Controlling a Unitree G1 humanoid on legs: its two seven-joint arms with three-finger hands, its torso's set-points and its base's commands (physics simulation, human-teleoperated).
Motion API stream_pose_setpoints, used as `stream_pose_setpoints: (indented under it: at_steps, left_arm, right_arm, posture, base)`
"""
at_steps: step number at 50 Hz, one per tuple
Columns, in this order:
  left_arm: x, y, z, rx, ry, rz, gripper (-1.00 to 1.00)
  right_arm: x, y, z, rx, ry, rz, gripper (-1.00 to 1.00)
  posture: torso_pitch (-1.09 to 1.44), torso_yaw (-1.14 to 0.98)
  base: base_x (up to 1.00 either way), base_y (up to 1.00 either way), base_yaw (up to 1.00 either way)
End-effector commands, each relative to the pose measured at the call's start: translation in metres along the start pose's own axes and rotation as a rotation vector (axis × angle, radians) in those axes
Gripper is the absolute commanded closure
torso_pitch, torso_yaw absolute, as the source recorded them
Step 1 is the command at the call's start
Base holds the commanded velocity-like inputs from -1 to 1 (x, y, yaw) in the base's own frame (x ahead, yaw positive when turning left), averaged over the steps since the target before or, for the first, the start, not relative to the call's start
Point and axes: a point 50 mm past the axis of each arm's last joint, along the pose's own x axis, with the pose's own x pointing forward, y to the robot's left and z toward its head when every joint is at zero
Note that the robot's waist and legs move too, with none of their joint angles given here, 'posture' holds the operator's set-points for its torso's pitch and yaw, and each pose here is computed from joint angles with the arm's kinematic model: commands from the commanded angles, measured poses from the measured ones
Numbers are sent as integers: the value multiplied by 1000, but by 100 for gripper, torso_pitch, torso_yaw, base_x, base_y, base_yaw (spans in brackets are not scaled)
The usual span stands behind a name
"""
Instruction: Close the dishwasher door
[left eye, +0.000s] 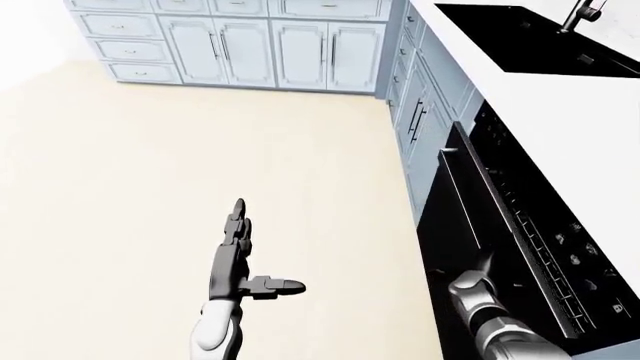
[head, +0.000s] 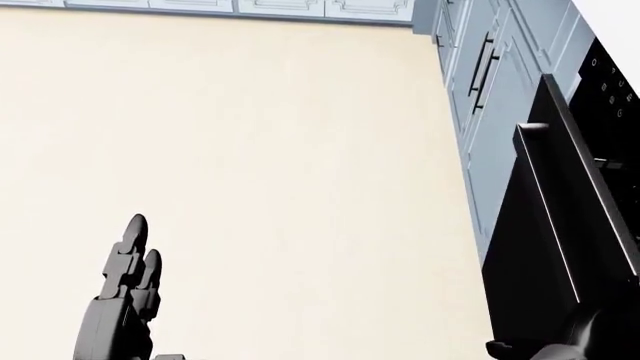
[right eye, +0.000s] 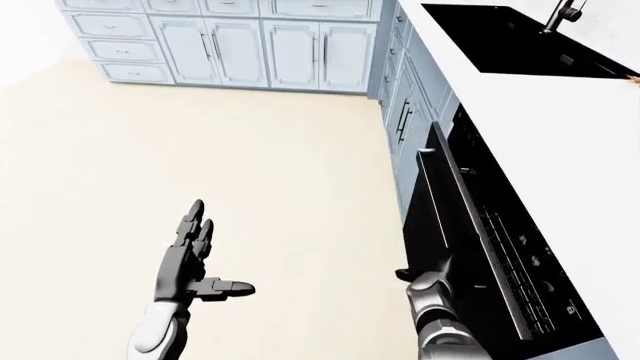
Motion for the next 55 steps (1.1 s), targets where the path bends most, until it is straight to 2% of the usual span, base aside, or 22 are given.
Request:
stream_pose_setpoints:
  at_steps: [1, 39, 55]
  left_arm:
    - [2, -1, 17, 3, -89, -6, -100]
    - [1, -2, 19, 2, -91, -9, -100]
    - [1, -2, 19, 1, -94, -5, -100]
  right_arm:
    - [13, -20, 7, 31, 9, -116, -100]
    - [33, -53, -18, 52, 66, -170, -100]
    - [39, -63, -19, 28, 69, -215, -100]
  posture:
    - [0, 0]
    - [0, 0]
    - [0, 0]
  base:
    - [0, 0, 0]
    - [0, 0, 0]
    - [0, 0, 0]
